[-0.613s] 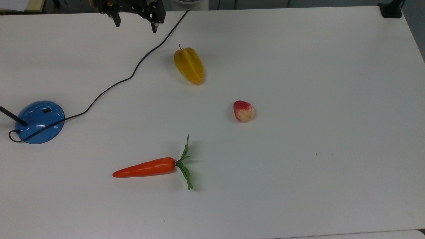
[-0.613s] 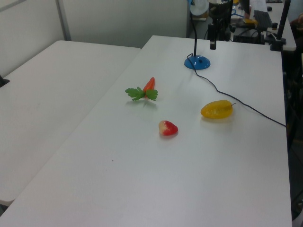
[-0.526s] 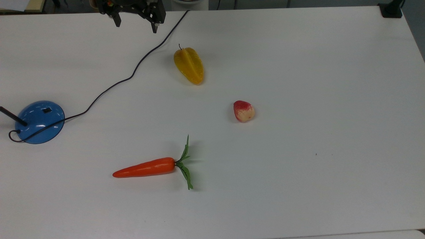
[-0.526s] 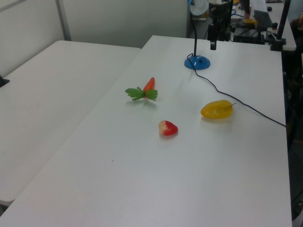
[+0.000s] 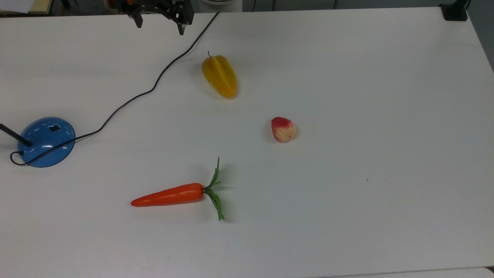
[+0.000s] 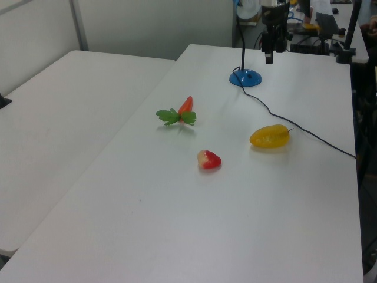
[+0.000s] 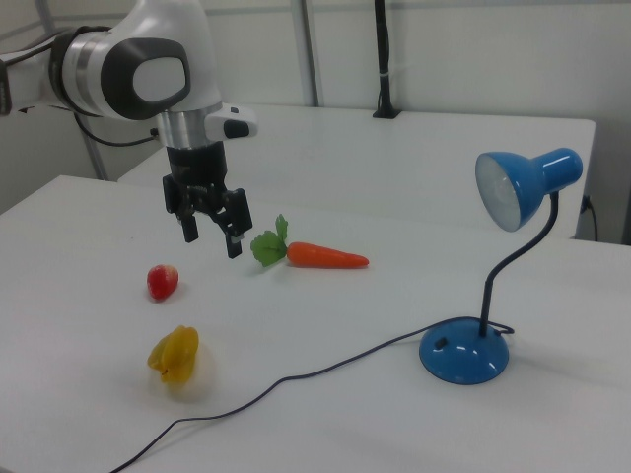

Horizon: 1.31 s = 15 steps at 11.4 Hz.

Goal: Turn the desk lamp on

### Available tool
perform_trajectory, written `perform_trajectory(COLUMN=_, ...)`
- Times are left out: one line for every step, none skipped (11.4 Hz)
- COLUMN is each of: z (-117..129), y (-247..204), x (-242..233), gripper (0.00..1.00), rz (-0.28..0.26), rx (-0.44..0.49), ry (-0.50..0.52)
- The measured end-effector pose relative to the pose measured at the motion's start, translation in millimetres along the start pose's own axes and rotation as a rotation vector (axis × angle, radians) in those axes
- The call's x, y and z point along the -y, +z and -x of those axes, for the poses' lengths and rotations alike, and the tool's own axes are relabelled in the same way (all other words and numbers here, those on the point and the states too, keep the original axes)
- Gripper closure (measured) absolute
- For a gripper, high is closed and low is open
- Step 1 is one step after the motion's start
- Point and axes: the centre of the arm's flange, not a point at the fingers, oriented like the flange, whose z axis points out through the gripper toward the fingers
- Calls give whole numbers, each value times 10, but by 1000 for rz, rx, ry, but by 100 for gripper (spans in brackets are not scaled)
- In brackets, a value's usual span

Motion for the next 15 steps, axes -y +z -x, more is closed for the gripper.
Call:
perform_trajectory(z=0, y=-1, x=0, gripper=0, rz=0, rx=0, ry=0)
perform_trajectory(z=0, y=-1, x=0, gripper=0, rz=0, rx=0, ry=0)
perform_trajectory(z=0, y=-1, x=0, gripper=0, rz=0, rx=0, ry=0)
perform_trajectory(z=0, y=-1, x=0, gripper=0, rz=0, rx=0, ry=0)
perform_trajectory(z=0, y=1, x=0, gripper=5, rz=0, rx=0, ry=0)
perform_trajectory(z=0, y=1, x=0, gripper=21, rz=0, rx=0, ry=0)
perform_trajectory(z=0, y=2, x=-2, gripper=37, rz=0, rx=0, ry=0)
perform_trajectory(z=0, y=4, x=-8, gripper=54, rz=0, rx=1, ry=1)
perform_trajectory(z=0, y=5, x=-12, gripper=70, rz=0, rx=1, ry=2)
perform_trajectory(z=-4, y=1, x=-18, gripper=86, rz=0, rx=-3, ry=3)
perform_trajectory(z=-36, y=0, x=-41, gripper=96, rz=-1, rx=-28, ry=12)
perform_trajectory(z=-107, y=30, x=-85, gripper=96, rz=-4, rx=-83, ry=52)
perform_trajectory(z=-192, y=118, x=-142, gripper=99, rz=-10, rx=-145, ry=113)
perform_trajectory(z=-269, y=244, x=-242, gripper=99, rz=-9, rx=-194, ry=170)
perform_trajectory(z=-322, y=354, x=-379, gripper=99, rz=-3, rx=-223, ry=208)
